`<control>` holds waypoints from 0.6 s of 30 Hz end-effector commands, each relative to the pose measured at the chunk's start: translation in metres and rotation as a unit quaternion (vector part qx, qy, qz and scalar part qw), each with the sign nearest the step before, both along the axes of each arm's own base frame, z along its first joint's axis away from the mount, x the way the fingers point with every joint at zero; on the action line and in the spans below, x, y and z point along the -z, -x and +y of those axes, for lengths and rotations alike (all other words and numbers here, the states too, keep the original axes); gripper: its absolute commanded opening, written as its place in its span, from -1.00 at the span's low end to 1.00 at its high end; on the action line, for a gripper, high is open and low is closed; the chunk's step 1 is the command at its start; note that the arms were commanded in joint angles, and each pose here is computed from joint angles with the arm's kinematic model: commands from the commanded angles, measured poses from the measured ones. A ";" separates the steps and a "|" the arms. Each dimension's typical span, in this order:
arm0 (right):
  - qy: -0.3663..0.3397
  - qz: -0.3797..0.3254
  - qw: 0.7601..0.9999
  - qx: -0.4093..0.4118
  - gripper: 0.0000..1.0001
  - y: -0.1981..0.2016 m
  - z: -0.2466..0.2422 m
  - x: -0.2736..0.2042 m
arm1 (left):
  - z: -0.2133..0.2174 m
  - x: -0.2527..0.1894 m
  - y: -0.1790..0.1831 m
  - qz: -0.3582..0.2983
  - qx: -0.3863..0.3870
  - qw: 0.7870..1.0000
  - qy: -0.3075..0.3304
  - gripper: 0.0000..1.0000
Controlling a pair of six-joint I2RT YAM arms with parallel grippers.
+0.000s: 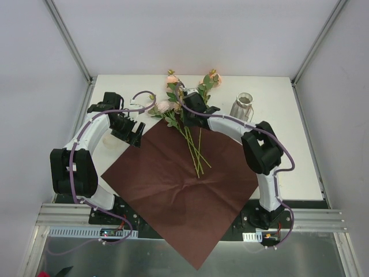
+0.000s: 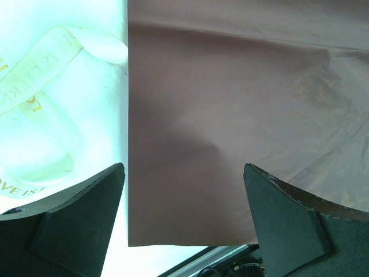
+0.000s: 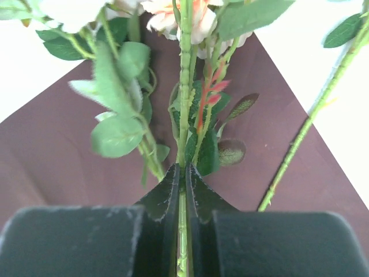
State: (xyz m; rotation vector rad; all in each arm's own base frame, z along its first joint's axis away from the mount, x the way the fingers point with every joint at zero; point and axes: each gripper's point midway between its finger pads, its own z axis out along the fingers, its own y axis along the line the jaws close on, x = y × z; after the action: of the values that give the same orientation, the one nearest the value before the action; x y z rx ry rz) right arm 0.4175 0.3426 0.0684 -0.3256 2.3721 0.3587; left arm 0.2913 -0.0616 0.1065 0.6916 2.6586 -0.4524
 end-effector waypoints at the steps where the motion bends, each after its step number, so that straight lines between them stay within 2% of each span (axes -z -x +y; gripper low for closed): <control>1: -0.084 -0.086 0.993 -0.002 -0.98 -0.001 0.010 -0.095 | 0.003 -0.008 -0.001 -0.010 -0.015 1.000 0.005 0.68; 10: -0.123 -0.111 0.986 -0.013 -0.98 0.016 0.010 -0.134 | 0.005 -0.007 0.002 -0.010 -0.017 1.000 -0.002 0.67; 14: -0.116 -0.089 0.989 -0.030 -0.77 0.028 0.013 -0.123 | 0.006 -0.008 0.002 -0.012 -0.016 1.000 -0.004 0.68; 18: -0.095 -0.052 0.993 -0.040 -0.60 0.048 0.012 -0.084 | 0.006 -0.009 0.002 -0.016 -0.013 1.000 -0.004 0.68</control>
State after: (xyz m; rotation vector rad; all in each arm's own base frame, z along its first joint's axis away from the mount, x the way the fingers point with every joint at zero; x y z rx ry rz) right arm 0.3918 0.3497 0.1600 -0.3116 2.1856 0.5409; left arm 0.2903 -0.0612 0.1074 0.6779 2.6603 -0.4475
